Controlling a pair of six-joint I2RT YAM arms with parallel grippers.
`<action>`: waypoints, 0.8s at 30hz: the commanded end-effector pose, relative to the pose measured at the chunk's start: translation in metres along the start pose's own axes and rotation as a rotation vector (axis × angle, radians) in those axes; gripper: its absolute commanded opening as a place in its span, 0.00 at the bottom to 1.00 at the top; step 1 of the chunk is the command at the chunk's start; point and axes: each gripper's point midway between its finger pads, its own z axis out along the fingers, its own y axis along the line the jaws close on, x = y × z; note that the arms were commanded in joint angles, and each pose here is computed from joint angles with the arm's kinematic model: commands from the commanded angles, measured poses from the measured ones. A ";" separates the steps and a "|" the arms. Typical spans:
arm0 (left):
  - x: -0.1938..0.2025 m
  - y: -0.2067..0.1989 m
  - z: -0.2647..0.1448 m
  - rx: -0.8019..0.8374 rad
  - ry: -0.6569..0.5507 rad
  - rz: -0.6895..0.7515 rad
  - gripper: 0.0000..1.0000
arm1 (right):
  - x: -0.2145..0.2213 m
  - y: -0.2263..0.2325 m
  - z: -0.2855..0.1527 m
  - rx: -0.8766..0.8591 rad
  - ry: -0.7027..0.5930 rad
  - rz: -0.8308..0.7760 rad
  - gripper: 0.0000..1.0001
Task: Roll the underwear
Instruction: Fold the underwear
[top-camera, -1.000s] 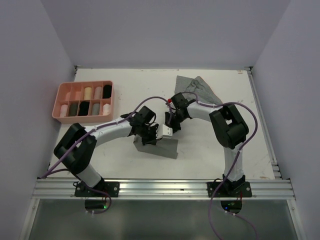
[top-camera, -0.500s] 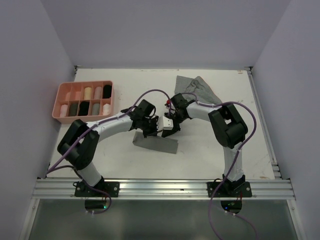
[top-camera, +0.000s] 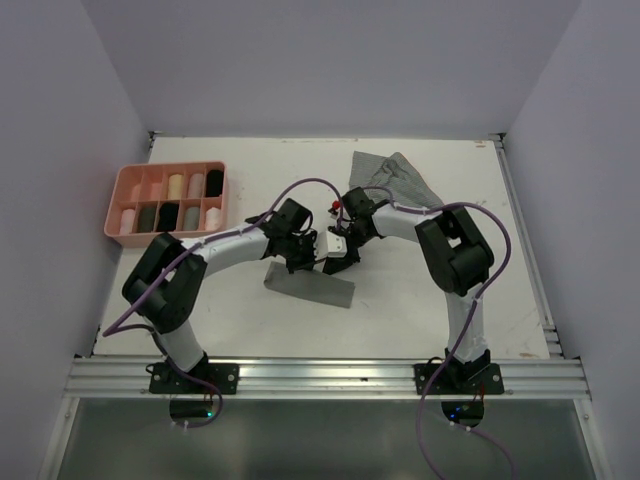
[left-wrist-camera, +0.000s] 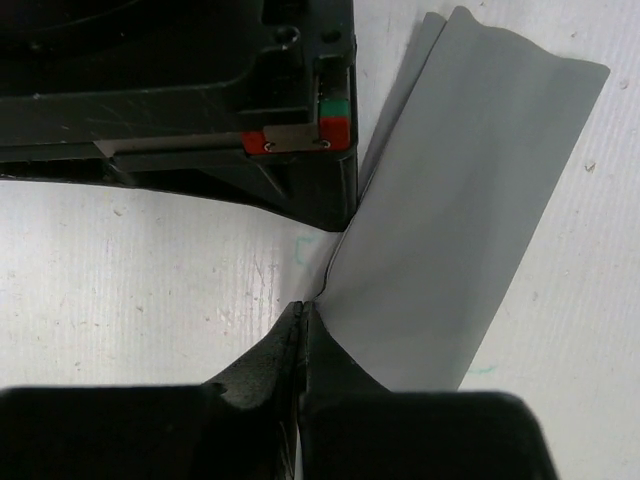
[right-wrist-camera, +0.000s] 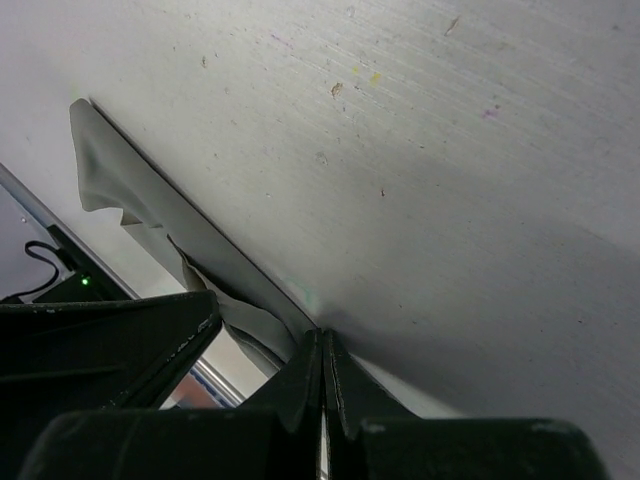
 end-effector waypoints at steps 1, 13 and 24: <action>-0.017 0.023 -0.001 -0.063 -0.046 0.043 0.00 | 0.009 -0.025 0.008 0.093 0.037 0.007 0.00; -0.021 0.036 -0.001 -0.104 -0.036 0.058 0.18 | 0.010 -0.039 0.006 0.148 0.031 0.034 0.00; -0.038 0.066 -0.088 -0.254 -0.082 -0.024 0.38 | 0.035 -0.072 0.001 0.246 0.044 0.049 0.00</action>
